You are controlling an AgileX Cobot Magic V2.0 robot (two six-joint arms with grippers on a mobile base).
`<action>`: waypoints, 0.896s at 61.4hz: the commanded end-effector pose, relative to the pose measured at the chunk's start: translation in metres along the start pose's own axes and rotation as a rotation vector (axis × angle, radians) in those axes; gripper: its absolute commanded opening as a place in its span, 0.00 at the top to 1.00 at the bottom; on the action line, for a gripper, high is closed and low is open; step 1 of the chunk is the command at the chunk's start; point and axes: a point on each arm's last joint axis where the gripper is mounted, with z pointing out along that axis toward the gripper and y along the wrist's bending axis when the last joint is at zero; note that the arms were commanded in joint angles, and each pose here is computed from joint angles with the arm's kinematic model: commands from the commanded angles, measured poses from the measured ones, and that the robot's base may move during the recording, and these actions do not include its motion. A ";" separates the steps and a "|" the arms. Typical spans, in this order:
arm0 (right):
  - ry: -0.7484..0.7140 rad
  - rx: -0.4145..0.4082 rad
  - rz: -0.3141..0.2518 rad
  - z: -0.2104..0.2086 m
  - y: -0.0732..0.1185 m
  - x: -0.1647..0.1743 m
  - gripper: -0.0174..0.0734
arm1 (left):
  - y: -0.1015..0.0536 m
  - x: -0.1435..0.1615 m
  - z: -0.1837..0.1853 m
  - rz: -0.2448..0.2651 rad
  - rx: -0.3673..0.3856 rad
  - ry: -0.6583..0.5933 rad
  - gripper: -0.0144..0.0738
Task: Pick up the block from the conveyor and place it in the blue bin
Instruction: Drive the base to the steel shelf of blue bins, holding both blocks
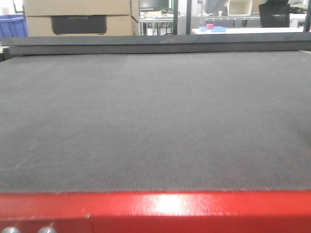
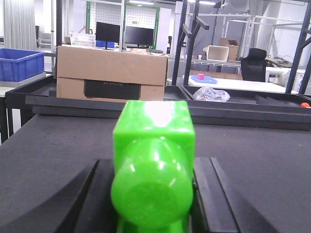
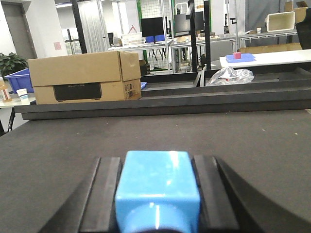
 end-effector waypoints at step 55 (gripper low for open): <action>-0.036 -0.004 -0.012 -0.002 0.001 -0.005 0.99 | 0.000 -0.002 -0.002 -0.008 0.006 -0.029 0.96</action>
